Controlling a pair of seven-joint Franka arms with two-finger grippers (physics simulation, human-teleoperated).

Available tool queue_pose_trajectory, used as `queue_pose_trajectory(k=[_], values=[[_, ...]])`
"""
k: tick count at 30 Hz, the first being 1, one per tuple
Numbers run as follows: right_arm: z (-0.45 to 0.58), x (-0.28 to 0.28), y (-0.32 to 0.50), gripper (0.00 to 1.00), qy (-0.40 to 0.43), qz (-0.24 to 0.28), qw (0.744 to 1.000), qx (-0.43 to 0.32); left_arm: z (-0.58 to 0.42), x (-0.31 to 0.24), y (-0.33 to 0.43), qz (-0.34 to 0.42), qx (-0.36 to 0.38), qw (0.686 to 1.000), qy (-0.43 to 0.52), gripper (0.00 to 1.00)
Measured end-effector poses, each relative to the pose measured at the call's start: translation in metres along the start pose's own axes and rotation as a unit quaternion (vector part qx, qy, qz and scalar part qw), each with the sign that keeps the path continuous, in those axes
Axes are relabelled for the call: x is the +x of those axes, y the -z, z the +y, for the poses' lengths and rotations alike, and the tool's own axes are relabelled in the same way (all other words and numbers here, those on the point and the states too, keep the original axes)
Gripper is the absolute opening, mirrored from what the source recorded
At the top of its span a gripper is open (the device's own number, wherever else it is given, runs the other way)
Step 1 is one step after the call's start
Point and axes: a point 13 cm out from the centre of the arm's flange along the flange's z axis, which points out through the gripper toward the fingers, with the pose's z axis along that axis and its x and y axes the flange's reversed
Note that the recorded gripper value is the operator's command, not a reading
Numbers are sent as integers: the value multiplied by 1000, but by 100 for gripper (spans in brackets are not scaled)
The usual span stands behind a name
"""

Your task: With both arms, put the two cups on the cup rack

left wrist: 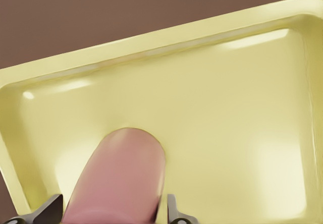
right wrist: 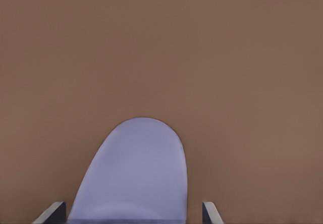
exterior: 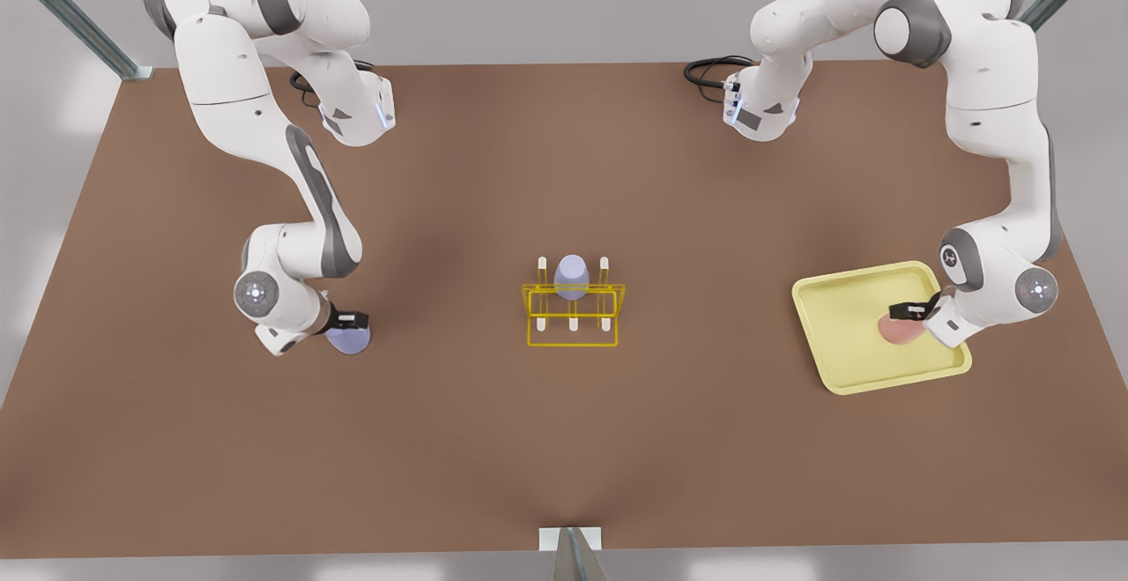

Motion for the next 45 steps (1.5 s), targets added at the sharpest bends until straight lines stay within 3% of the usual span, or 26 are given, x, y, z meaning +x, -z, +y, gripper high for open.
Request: queue_pose_trajectory(k=[9,20,25,29,45], values=[[-1,5,-17,100,2,12,1000,0,-3,0,-9,2,8,1000,-4,100],[0,5,-23,100,0,15,1000,-4,-1,-4,-10,-5,5,1000,-10,90],[0,4,-23,91,0,14,1000,-6,0,-5,-10,-7,4,1000,-12,83],[0,3,-23,78,1,13,1000,-7,-1,-5,-10,-7,3,1000,-13,83],[18,-6,7,78,21,-12,1000,-13,-24,-14,35,-18,-4,999,-29,81]])
